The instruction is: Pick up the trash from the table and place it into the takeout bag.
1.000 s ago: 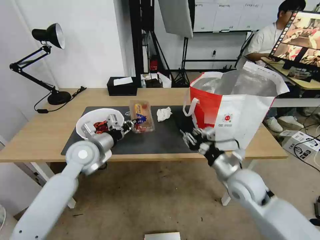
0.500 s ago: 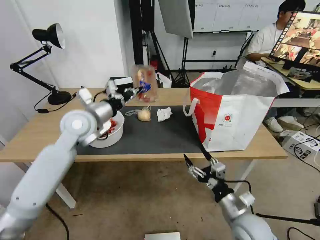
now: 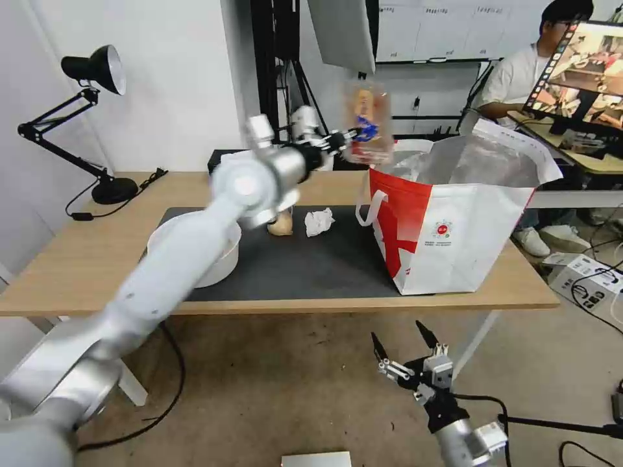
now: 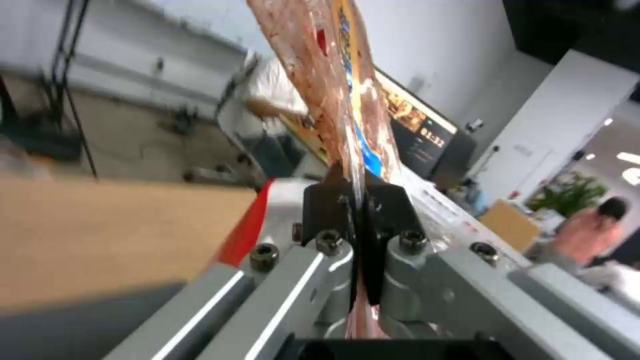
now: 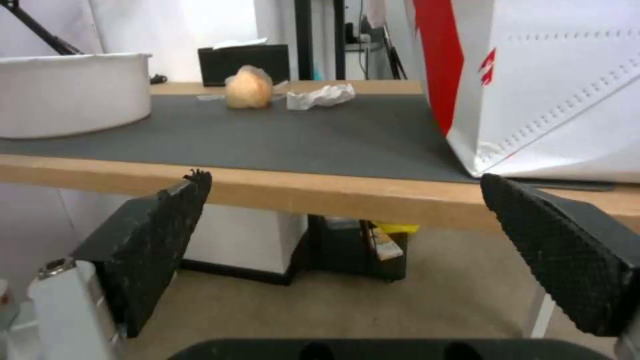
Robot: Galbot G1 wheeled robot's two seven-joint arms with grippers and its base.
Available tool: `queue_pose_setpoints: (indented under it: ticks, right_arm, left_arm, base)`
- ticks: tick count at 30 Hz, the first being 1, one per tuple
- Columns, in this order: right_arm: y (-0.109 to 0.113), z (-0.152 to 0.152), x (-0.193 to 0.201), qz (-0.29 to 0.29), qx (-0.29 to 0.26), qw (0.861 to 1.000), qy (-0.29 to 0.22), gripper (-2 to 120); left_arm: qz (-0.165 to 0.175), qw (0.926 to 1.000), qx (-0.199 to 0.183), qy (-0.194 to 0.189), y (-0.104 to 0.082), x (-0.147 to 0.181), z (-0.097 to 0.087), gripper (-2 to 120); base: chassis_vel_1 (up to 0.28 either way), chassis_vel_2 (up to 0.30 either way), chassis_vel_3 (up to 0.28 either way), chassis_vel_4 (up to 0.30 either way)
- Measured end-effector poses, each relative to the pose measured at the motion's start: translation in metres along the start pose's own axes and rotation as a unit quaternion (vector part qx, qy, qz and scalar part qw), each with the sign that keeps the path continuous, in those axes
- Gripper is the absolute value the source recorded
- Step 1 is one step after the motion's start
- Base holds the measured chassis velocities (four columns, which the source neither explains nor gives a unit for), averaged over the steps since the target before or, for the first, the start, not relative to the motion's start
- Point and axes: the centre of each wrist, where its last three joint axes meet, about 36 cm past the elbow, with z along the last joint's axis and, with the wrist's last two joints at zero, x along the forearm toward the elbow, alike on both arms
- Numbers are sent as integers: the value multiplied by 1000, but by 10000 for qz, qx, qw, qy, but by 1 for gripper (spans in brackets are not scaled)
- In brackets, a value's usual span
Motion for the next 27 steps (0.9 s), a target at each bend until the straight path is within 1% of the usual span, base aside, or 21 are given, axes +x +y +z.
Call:
queue_pose_setpoints:
  ticks: [1,2,3,5,6,9,10,13,14,17,24,26,27]
  right_arm:
    - [0,0,0,4,0,10000,-4,100]
    - [0,0,0,4,0,10000,-4,100]
    - [0,0,-1,12,8,10000,-12,100]
    - [-3,-1,-2,29,31,10000,-30,100]
    - [-3,-1,-2,29,31,10000,-30,100]
    - [-6,0,-3,57,62,10000,-18,100]
    - [-6,0,-3,57,62,10000,-18,100]
    - [-8,-1,-5,72,74,9999,-24,100]
    - [-8,-1,-5,72,74,9999,-24,100]
    - [-9,-2,-8,71,93,9999,-39,100]
    - [-12,-1,-9,72,117,9999,-19,100]
    - [-12,0,-10,70,119,9999,-7,100]
    - [-13,1,-11,68,123,9999,3,100]
  left_arm:
    - [30,9996,-253,-91,-4,-6,4,0]
    - [30,9996,-253,-91,-4,-6,4,0]
    - [68,9983,-558,-161,-7,-11,10,0]
    - [147,9949,-973,-230,-12,-19,21,0]
    - [147,9949,-973,-230,-12,-19,21,0]
    - [295,9920,-1218,-163,-22,-28,38,0]
    - [295,9920,-1218,-163,-22,-28,38,0]
    - [339,9882,-1491,-80,-21,-36,53,0]
    - [339,9882,-1491,-80,-21,-36,53,0]
    - [431,9839,-1733,9,-18,-41,63,0]
    - [593,9818,-1801,65,-18,-41,64,0]
    - [646,9819,-1778,79,-18,-41,64,2]
    - [703,9820,-1751,91,-18,-41,63,7]
  base:
    - [0,0,0,0]
    - [0,0,0,0]
    - [0,0,0,0]
    - [0,0,0,0]
    - [0,0,0,0]
    - [0,0,0,0]
    - [0,0,0,0]
    - [0,0,0,0]
    - [0,0,0,0]
    - [0,0,0,0]
    - [0,0,0,0]
    - [0,0,0,0]
    - [0,0,0,0]
